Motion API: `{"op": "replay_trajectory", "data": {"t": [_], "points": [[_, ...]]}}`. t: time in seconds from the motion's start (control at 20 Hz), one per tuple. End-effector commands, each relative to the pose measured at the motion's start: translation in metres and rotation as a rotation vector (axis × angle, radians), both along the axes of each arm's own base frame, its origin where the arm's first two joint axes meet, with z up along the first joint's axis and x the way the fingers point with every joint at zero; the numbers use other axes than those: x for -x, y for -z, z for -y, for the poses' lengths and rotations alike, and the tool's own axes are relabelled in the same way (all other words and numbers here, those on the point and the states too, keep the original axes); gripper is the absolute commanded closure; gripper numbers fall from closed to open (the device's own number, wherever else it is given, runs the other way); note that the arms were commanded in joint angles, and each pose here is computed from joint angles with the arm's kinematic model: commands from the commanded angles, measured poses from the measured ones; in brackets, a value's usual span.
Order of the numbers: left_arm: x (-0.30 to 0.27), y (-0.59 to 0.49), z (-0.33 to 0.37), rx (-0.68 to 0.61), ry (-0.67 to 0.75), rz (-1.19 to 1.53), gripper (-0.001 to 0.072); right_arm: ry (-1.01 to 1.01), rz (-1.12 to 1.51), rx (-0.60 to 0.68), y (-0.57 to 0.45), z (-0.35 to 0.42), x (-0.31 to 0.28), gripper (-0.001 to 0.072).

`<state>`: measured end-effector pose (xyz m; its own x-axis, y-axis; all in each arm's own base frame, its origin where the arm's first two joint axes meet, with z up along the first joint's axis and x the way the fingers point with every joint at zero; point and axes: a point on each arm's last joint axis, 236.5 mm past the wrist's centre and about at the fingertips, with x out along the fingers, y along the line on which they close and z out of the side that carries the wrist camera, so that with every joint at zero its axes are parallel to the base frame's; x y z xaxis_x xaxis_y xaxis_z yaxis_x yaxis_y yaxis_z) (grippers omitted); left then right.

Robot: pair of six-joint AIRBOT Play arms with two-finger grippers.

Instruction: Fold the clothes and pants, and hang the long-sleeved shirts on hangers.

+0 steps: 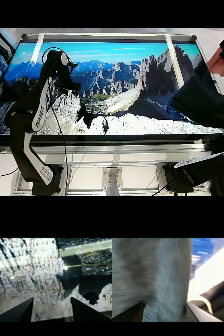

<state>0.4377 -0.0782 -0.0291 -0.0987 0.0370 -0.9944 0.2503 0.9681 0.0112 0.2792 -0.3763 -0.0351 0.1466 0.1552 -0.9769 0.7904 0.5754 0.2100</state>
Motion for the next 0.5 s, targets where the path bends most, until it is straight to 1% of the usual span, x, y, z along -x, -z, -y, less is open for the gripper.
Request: {"op": "replay_trajectory", "data": {"t": [0.0,0.15,0.25,0.4,0.45], "points": [[0.0,0.005,-0.001,-0.003,-0.001,-0.012,0.0175,0.116,0.013,0.026,-0.016,0.021,0.027,0.017],[0.0,0.007,-0.001,-0.003,-0.001,-0.015,0.0175,0.122,0.089,0.147,-0.056,0.03,0.014,0.017],[0.0,0.008,-0.001,-0.004,-0.001,-0.017,0.0175,0.1,0.183,0.199,-0.09,0.022,-0.009,0.0171],[0.0,0.009,-0.001,-0.004,-0.001,-0.019,0.0175,-0.005,0.383,0.195,-0.149,-0.029,-0.066,0.018],[0.001,0.009,-0.001,-0.004,-0.001,-0.019,0.0175,-0.071,0.422,0.185,-0.165,-0.056,-0.085,0.0217]]}}
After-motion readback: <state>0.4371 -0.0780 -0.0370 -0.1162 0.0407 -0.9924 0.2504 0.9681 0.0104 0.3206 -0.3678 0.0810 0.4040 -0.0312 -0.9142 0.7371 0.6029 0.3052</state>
